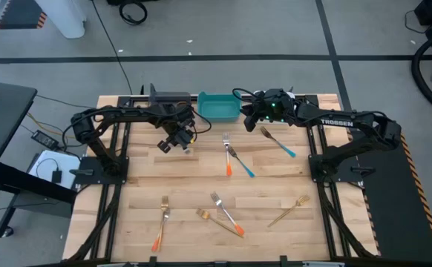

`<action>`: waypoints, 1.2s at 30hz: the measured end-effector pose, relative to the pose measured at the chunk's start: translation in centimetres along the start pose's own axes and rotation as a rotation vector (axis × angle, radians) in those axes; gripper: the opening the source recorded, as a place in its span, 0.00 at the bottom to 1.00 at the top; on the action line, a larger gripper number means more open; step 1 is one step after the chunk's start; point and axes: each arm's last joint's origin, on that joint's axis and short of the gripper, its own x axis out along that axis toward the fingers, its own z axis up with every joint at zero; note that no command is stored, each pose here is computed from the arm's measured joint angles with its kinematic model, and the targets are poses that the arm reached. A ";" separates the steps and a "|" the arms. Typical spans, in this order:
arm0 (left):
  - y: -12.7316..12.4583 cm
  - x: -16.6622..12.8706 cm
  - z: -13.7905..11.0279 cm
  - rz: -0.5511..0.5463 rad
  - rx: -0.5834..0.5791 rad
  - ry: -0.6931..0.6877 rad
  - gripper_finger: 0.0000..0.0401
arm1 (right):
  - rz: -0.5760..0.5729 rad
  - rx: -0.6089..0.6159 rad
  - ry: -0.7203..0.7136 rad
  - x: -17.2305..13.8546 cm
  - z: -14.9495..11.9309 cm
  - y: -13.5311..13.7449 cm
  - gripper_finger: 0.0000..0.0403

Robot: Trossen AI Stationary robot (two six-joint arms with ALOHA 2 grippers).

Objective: Sort silverware by color (type)
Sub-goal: Put the orange fork into the blue bin

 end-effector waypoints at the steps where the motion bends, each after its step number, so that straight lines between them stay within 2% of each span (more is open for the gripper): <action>1: -0.1 0.3 -0.2 -0.022 -0.012 0.009 0.23 | -0.001 -0.001 0.007 0.0 -0.1 0.0 0.22; 8: 0.1 2.5 -0.5 -0.060 -0.063 0.068 0.23 | -0.008 -0.003 0.046 0.0 -0.4 -0.1 0.22; 13: 0.7 3.2 -0.7 0.003 -0.128 0.131 0.23 | -0.008 -0.003 0.047 0.0 -0.5 -0.1 0.22; 21: 0.7 3.8 -0.9 -0.032 -0.157 0.109 0.22 | -0.008 -0.003 0.052 0.0 -0.5 -0.1 0.22; 23: 0.6 4.4 -0.9 -0.049 -0.178 0.120 0.19 | -0.008 -0.003 0.053 0.0 -0.5 -0.1 0.22; 28: 0.3 4.7 -0.3 -0.073 -0.182 0.116 0.04 | -0.007 -0.003 0.053 0.0 -0.5 -0.1 0.22; 36: -0.1 3.1 0.8 -0.032 -0.250 0.066 0.03 | -0.045 -0.036 0.046 0.0 -0.5 -0.2 0.22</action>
